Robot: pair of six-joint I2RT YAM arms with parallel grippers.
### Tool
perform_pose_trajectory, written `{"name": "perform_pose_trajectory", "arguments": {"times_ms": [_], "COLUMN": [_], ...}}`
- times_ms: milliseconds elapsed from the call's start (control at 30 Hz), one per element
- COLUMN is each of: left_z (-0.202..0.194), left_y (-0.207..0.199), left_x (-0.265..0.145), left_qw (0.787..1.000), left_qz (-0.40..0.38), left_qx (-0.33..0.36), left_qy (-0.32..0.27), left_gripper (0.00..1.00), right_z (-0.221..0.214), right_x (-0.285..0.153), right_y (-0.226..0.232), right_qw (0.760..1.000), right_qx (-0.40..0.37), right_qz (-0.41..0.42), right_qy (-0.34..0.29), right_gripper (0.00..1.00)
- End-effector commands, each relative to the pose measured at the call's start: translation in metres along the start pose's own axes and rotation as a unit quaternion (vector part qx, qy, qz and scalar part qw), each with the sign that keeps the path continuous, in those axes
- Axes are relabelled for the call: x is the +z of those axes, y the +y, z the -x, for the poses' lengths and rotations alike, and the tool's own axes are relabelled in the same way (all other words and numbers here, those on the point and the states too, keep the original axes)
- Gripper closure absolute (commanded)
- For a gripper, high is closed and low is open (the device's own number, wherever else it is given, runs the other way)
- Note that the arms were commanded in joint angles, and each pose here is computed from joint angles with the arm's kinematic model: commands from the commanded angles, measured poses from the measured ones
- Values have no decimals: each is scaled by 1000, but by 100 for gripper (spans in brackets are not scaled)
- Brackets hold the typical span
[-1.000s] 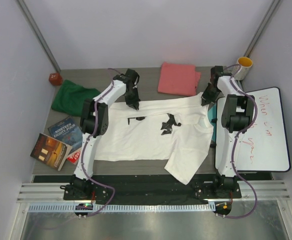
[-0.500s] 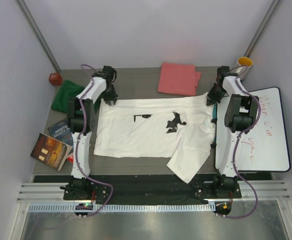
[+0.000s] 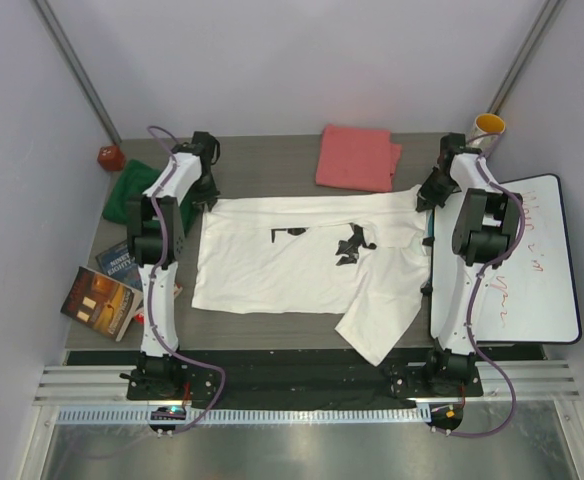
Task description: Fold and stack the t-shirts
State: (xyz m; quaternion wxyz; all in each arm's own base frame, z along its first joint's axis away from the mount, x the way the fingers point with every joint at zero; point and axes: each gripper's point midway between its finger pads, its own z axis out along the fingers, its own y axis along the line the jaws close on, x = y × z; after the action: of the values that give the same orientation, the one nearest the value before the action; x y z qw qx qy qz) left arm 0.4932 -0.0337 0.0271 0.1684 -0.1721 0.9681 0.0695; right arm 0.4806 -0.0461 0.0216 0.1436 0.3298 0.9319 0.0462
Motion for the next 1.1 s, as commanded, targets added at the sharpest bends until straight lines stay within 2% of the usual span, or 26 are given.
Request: {"name": "perform_pose_trajectory", "arguments": {"times_ms": [0, 100, 200, 367, 533, 600, 633, 700, 733, 833, 900, 1067], "left_z": [27, 38, 45, 49, 31, 17, 7, -3, -16, -30, -36, -47], "left_y": [12, 8, 2, -29, -68, -78, -78, -79, -76, -69, -67, -66], "left_x": [-36, -52, -72, -95, -112, -117, -113, -121, -113, -114, -112, -103], "left_qw": [999, 997, 995, 983, 983, 983, 985, 984, 986, 986, 985, 986], "left_qz": [0, -15, -40, -123, -152, -162, -160, -167, -161, -162, -165, -162], "left_qx": [-8, -19, -33, -91, -50, -33, -27, -18, -12, -2, 9, 25], "left_qy": [-52, -69, -87, -99, -91, -74, -61, -61, -48, -44, -39, -23], "left_gripper": [73, 65, 64, 61, 58, 59, 59, 59, 59, 59, 59, 59], "right_z": [3, 10, 17, 9, -16, -37, -39, -76, -82, -129, -164, -247], "right_x": [-6, -26, -55, -91, -106, -104, -117, -116, -137, -144, -157, -174], "right_y": [9, 30, 54, 94, 111, 103, 98, 88, 85, 59, 42, 15], "right_qw": [999, 997, 991, 980, 976, 979, 979, 979, 976, 976, 974, 964], "right_qx": [-15, -22, -35, -71, -98, -108, -112, -144, -151, -177, -191, -227], "right_qz": [26, 71, 120, 171, 182, 166, 164, 143, 149, 126, 124, 119], "right_qy": [-13, -27, -52, -69, -63, -43, -52, -26, -38, -3, 16, 76], "right_gripper": [93, 85, 84, 75, 73, 72, 71, 69, 69, 67, 64, 64]}}
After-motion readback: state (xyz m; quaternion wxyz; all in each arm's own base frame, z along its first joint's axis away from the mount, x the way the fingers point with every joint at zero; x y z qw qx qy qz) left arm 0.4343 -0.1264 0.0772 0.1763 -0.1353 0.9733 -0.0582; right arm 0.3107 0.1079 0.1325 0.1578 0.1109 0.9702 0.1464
